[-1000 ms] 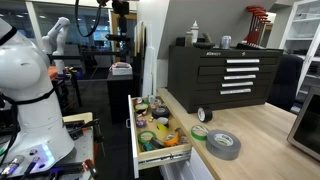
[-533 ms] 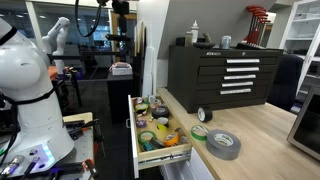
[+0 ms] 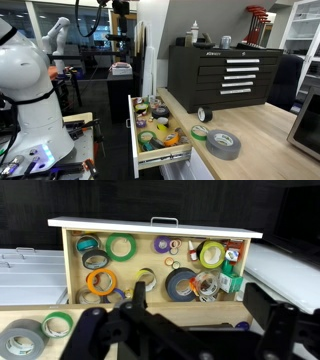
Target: Put the green masking tape in the drawer
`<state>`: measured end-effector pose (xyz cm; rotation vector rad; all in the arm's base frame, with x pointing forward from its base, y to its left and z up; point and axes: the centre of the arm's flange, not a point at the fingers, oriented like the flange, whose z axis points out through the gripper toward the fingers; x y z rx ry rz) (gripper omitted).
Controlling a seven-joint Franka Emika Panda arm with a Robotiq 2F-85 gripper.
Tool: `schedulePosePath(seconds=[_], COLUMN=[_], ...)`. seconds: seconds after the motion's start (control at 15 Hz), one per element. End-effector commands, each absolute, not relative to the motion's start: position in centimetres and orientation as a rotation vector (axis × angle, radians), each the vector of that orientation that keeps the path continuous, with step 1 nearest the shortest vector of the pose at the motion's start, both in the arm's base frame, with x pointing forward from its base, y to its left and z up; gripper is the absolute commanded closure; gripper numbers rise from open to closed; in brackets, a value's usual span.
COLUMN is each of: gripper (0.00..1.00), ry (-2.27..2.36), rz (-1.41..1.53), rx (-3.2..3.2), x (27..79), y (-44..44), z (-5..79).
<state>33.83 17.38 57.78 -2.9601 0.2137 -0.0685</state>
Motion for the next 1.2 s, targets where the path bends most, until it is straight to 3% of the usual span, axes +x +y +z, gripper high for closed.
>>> schedulePosePath(seconds=[0.0,0.8,1.13], gripper=[0.00,0.00,0.00], ry=[0.160,0.029,0.051], rz=[-0.078,-0.082,0.003], rx=[-3.024,-3.161,-3.135], x=[34.5,38.3,38.4], y=[15.1,-1.4,-2.7], z=[57.1,49.7,48.1])
